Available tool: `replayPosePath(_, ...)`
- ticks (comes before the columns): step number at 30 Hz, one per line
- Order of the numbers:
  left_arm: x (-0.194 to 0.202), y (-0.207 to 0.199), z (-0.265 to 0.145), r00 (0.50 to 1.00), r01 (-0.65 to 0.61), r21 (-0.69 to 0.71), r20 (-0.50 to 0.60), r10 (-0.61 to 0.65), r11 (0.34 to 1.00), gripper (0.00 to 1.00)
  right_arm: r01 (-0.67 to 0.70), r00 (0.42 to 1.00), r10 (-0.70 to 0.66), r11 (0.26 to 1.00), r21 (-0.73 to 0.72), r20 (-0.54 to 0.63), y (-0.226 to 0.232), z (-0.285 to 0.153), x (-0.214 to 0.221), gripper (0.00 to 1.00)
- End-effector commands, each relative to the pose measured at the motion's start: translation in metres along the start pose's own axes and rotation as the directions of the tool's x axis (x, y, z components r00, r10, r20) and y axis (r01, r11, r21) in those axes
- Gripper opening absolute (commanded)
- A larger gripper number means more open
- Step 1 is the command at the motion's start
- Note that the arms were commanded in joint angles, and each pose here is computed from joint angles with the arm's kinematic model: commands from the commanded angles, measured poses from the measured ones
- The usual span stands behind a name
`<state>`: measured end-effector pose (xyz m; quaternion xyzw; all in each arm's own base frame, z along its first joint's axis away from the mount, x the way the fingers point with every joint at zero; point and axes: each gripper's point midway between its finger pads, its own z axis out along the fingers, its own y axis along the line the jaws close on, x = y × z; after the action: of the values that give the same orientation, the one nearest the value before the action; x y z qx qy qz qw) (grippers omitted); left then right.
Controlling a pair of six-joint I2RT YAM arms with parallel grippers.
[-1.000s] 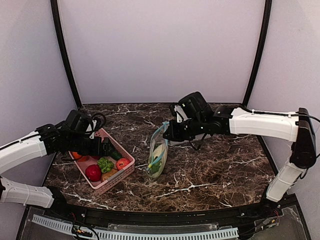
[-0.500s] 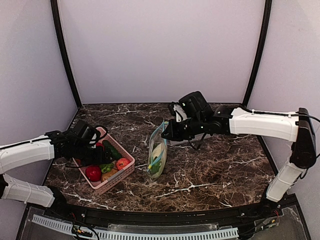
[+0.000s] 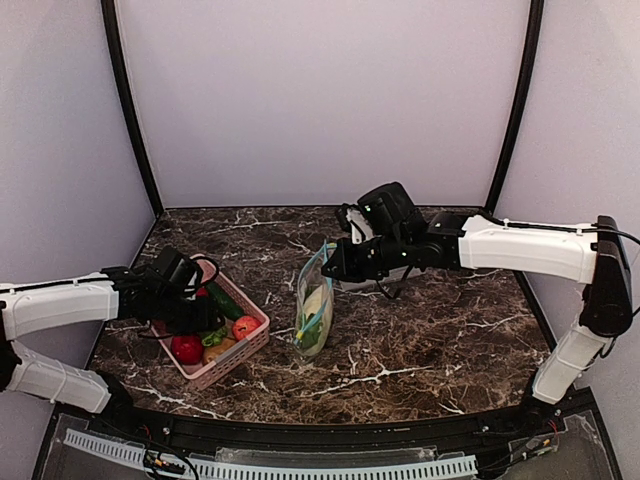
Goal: Place the food in the zip-top bag and seal the zipper
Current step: Pick up the fake fruit from the bin.
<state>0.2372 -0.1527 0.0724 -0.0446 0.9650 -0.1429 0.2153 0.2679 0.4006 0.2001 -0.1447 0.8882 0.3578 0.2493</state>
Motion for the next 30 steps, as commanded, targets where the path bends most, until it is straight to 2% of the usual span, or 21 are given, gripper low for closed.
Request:
replayPosePath(1, 0.022, 0.014, 0.010, 0.997, 0.015, -0.038, -0.073, -0.018, 0.999, 0.54, 0.020, 0.999, -0.019, 0.999, -0.039, 0.044, 0.011, -0.004, -0.014, 0.00)
replayPosePath(6, 0.024, 0.015, 0.010, 0.997, 0.018, -0.038, -0.075, -0.020, 0.999, 0.42, 0.022, 0.999, -0.020, 0.999, -0.040, 0.043, 0.012, -0.004, -0.014, 0.00)
replayPosePath(9, 0.027, 0.014, 0.009, 0.996, 0.019, -0.028, -0.087, -0.022, 0.999, 0.31, 0.023, 0.999, -0.021, 0.999, -0.041, 0.045, 0.012, -0.003, -0.015, 0.00)
replayPosePath(13, 0.024, 0.009, 0.003, 0.997, 0.018, -0.001, -0.078, -0.018, 1.000, 0.23, 0.025, 0.999, -0.023, 0.999, -0.041, 0.044, 0.013, -0.003, -0.015, 0.00)
replayPosePath(23, 0.002, -0.012, -0.025, 1.000, -0.022, 0.091, 0.007, 0.022, 0.996, 0.15, 0.027, 0.999, -0.026, 0.999, -0.041, 0.046, 0.014, -0.003, -0.017, 0.00)
replayPosePath(30, -0.024, -0.041, -0.071, 0.990, -0.086, 0.228, 0.130, 0.057, 0.970, 0.11, 0.029, 0.999, -0.027, 0.998, -0.050, 0.046, 0.016, -0.005, -0.017, 0.00)
